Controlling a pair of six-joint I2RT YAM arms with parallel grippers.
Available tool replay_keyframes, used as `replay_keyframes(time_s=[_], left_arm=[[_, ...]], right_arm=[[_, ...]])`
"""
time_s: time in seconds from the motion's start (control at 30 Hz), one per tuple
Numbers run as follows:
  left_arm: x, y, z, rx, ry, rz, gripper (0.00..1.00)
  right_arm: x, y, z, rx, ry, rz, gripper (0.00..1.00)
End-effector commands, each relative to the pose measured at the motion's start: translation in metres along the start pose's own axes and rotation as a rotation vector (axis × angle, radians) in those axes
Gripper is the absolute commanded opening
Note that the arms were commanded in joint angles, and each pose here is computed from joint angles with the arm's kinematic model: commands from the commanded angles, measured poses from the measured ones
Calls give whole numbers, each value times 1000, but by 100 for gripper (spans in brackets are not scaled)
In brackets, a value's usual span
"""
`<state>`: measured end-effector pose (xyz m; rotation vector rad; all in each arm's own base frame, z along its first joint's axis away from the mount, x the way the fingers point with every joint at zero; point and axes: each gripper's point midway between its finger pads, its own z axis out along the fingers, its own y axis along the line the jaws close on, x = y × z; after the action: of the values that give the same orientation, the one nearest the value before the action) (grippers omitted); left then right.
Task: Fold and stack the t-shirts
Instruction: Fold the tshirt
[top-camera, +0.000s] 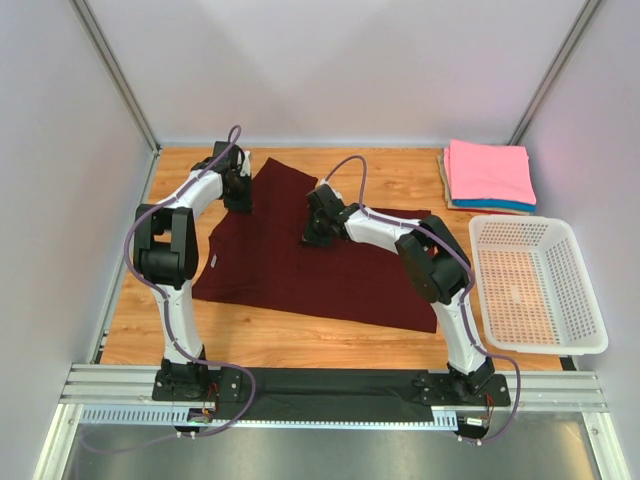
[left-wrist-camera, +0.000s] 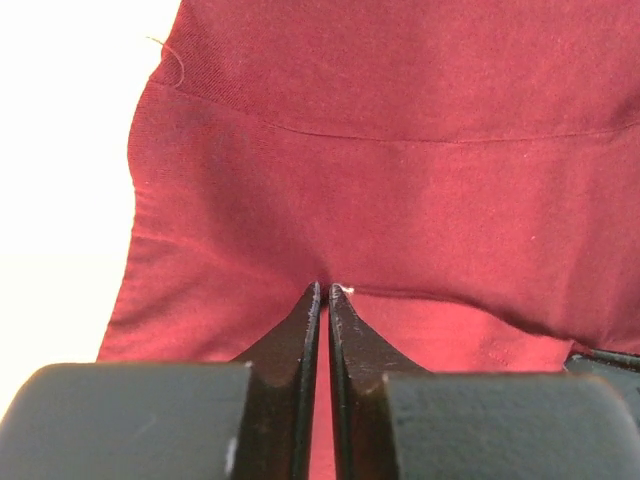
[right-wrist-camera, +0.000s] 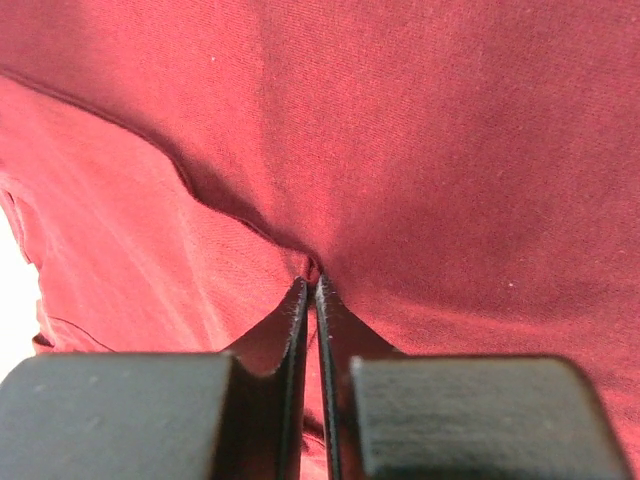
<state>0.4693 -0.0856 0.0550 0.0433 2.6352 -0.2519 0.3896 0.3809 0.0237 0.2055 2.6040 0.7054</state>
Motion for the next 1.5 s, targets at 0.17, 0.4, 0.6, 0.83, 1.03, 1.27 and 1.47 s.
replay_keyframes(time_s=[0.17,0.4,0.6,0.83,1.03,1.27,1.47], left_arm=[[-13,-9,-20,35,-42,28,16],[-5,-2,-14,6,-9,57,19],[-8,-1,-14,18,-21,120,21],[-2,-1,-6,38,7,132,21],[2,-4,-2,64,14,140,20],[-1,0,2,39,21,130,16],[3,3,7,34,34,131,18]], right_arm=[[-18,25,-16,-53,-52,-30,7],[-17,28,-15,-63,-52,-36,0],[-13,24,-15,-55,-45,-42,0],[-14,25,-16,-60,-48,-38,0],[-15,25,-16,-59,-52,-39,0],[-15,23,-16,-53,-52,-44,0],[-15,25,-16,-57,-52,-46,0]])
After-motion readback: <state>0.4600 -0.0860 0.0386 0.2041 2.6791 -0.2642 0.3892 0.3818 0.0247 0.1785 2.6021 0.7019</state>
